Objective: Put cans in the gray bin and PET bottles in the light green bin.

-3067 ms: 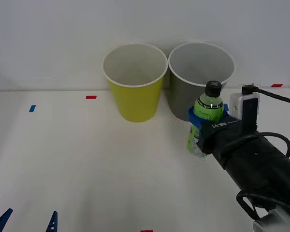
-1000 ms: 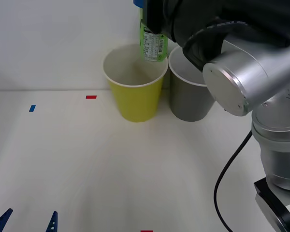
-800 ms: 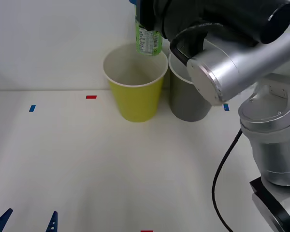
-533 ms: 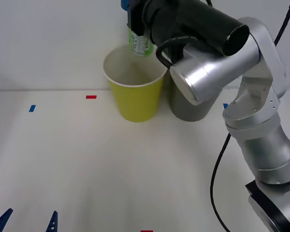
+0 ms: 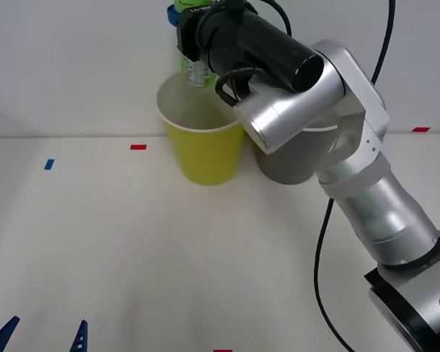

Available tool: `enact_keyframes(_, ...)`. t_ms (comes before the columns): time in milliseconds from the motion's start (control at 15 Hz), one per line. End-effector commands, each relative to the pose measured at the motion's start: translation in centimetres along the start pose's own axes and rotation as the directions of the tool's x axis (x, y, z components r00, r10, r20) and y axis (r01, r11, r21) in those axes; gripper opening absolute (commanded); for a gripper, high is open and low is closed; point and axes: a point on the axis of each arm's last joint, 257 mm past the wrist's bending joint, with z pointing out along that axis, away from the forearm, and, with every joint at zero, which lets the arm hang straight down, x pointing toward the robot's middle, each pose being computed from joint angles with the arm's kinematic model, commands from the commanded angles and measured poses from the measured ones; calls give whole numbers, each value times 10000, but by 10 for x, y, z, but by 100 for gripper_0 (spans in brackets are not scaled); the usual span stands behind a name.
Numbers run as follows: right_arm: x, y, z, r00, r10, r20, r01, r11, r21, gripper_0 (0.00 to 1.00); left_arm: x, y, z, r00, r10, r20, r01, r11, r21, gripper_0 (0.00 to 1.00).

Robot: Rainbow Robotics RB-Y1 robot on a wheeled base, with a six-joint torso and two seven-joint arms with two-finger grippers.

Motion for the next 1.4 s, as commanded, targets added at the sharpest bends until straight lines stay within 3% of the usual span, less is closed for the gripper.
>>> enact_keyframes(67, 0, 1, 0, 10000, -34, 4, 34, 10000, 4, 0, 0, 0, 0, 10000, 0, 0, 0, 10000, 0, 100)
enact_keyframes(467, 0, -2, 0, 9999, -117, 22, 117, 9999, 66, 0, 0, 0, 0, 10000, 0, 0, 0, 10000, 0, 100)
enact_keyframes(533, 0, -2, 0, 9999, -102, 9, 102, 9999, 73, 13, 0, 0, 0, 10000, 0, 0, 0, 10000, 0, 100)
enact_keyframes(600, 0, -2, 0, 10000, -56, 9, 56, 10000, 73, 42, 0, 0, 0, 10000, 0, 0, 0, 10000, 0, 100)
enact_keyframes(667, 0, -1, 0, 10000, -13, 11, 13, 10000, 64, 62, 0, 0, 0, 10000, 0, 0, 0, 10000, 0, 100)
enact_keyframes(800, -1, -1, 0, 10000, 58, 64, -58, 10000, 72, 95, 0, 0, 0, 10000, 0, 0, 0, 10000, 0, 100)
enact_keyframes(867, -2, -2, 1, 9999, -4, 111, 2, 9999, 148, 100, 0, 0, 0, 10000, 0, 0, 0, 10000, 0, 100)
enact_keyframes(1400, -8, -1, 1, 9992, -248, 303, 237, 9991, 339, 100, 0, 0, 0, 10000, 0, 0, 0, 10000, 0, 100)
